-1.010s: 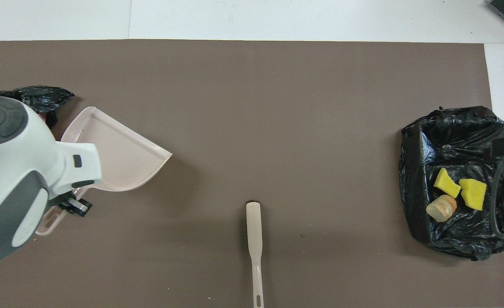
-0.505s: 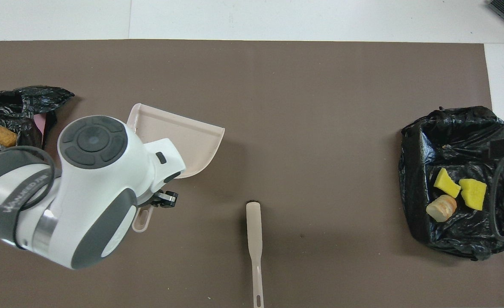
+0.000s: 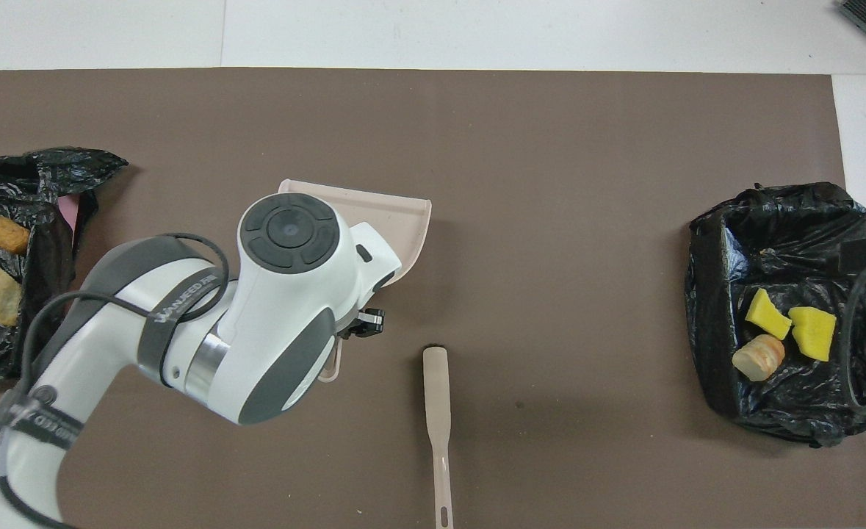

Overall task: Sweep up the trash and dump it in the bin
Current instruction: 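Bring the empty dustpan to the table center and release it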

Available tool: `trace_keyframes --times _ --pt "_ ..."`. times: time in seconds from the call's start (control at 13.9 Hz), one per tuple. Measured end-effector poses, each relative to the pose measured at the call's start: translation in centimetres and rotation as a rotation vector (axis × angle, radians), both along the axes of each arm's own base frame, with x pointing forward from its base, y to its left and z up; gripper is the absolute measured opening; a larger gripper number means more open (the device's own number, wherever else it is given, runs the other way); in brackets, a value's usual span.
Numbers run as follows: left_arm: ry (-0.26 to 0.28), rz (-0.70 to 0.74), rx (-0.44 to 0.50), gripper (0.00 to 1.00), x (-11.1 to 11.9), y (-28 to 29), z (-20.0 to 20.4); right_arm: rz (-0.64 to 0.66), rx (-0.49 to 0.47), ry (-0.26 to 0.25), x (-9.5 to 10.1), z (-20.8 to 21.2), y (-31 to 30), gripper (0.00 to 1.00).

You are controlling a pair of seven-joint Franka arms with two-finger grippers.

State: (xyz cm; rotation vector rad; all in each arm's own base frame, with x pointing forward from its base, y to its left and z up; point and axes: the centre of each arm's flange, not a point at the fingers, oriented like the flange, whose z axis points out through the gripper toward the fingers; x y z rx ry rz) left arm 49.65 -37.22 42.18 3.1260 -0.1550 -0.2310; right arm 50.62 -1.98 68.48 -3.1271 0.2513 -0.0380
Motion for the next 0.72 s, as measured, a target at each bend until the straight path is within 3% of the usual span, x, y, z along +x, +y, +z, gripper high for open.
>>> trace_keyframes --times 0.29,0.65,0.72 --pt "-0.009 0.055 -0.022 0.31 -0.4 -4.1 -2.5 0.01 0.0 -0.002 0.0 0.0 0.0 1.0" --pt "-0.03 0.079 -0.044 0.31 1.6 -7.4 -5.9 0.014 0.0 0.01 0.1 -0.6 0.0 1.0" --pt "-0.049 0.079 -0.06 0.36 2.0 -7.6 -5.8 0.014 0.0 0.01 0.1 -0.6 0.0 1.0"
